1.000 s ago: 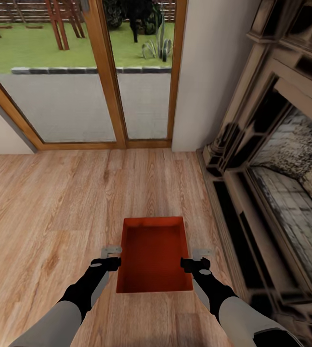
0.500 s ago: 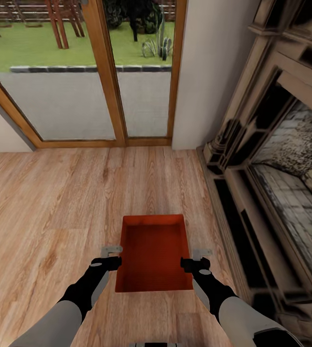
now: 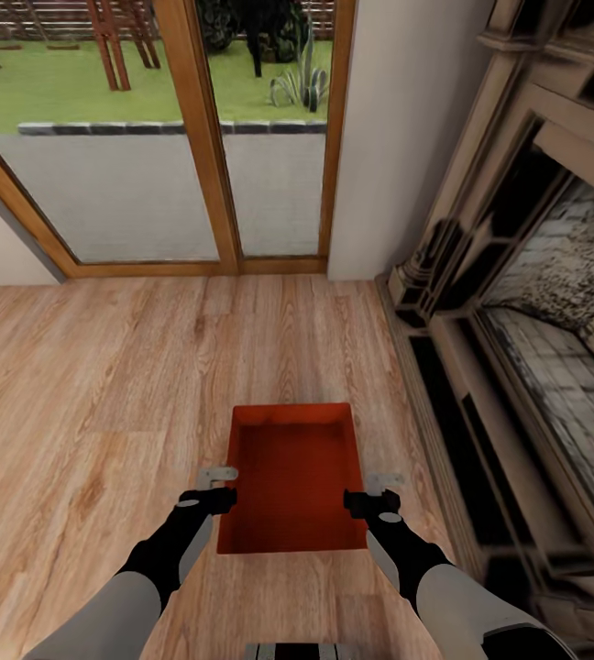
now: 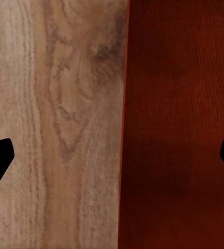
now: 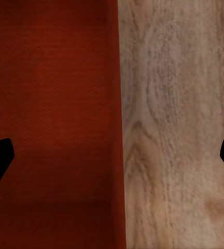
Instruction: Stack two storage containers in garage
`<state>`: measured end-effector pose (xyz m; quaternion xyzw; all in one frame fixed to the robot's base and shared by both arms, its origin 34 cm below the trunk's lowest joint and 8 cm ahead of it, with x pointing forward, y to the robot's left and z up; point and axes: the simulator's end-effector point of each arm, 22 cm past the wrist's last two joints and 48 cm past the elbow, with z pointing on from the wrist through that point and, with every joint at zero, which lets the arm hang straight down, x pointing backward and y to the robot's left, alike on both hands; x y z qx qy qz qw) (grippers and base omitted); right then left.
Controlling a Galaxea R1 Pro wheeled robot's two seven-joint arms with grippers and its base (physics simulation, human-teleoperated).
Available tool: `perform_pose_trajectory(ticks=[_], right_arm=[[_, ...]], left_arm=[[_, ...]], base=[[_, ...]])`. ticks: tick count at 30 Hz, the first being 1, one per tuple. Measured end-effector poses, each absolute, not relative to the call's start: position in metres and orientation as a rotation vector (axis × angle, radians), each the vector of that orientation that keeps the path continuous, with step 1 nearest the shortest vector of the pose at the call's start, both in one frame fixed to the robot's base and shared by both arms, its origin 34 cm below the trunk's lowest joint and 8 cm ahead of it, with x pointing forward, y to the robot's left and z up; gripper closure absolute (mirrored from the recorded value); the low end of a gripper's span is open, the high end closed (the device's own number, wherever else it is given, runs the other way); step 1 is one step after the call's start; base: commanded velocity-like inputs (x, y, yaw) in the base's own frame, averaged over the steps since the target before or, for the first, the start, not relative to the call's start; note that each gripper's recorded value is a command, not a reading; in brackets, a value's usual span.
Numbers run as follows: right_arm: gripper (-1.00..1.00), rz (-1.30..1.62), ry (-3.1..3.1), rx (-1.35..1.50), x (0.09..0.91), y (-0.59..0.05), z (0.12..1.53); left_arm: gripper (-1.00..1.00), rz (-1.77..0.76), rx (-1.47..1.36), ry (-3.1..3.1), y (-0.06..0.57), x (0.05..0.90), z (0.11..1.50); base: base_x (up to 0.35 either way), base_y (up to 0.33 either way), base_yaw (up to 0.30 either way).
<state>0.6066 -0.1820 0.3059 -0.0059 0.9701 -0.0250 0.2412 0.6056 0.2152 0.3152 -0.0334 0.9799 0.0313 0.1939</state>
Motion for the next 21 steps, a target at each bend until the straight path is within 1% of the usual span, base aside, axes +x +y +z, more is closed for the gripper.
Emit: perform_pose_trajectory(ticks=[21], right_arm=[[-1.0,-0.069,2.652,-0.018,0.599,-0.182,0.262]], left_arm=[[-1.0,0.091,-0.096,2.746,0.216,0.598,0.272]], base=[[0.0,0.0,0.0]])
